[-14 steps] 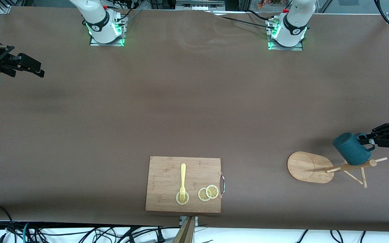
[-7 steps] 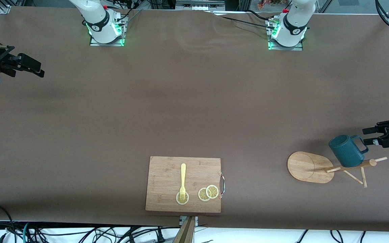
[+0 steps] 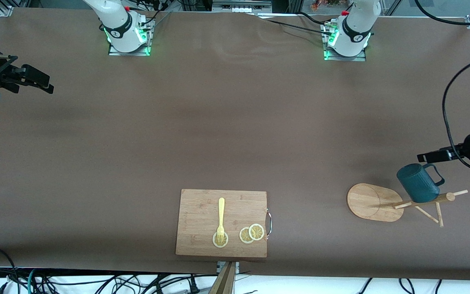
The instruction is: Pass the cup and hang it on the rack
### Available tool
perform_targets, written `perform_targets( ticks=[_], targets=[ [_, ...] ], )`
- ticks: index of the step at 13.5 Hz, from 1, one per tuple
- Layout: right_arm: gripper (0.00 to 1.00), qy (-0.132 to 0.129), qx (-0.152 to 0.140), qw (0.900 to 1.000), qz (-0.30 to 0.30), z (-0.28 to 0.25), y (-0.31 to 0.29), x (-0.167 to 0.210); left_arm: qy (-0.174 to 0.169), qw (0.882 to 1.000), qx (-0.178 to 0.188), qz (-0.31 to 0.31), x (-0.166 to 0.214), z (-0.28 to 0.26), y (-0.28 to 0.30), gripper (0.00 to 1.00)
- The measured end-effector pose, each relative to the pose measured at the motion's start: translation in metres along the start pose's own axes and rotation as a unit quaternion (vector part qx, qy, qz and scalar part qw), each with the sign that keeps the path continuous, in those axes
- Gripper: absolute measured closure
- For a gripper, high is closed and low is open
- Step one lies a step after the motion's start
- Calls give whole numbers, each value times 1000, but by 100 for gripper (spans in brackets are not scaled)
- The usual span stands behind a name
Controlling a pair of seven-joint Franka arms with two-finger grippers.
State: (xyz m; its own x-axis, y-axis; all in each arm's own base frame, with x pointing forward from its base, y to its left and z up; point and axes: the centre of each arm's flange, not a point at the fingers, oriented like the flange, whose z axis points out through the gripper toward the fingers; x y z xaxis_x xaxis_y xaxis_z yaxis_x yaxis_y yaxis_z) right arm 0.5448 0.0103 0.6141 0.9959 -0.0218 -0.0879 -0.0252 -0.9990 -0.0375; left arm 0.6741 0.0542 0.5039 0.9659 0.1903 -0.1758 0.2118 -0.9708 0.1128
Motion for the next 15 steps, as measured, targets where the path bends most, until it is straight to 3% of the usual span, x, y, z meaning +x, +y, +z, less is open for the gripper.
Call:
perform_targets(
  ticks=[2,9,11,15],
  targets=[
    [0,0,0,1000,0,0,0,0,16,998,31,45,-11,-13,26,0],
    [0,0,0,1000,0,0,0,0,55,985,84,138,-69,-66,86,0],
    [0,0,0,1000,0,0,0,0,54,987,77,133,-91,-67,85,0],
    [0,0,0,1000,0,0,0,0,84,986,68,131,-133,-72,80,0]
  ],
)
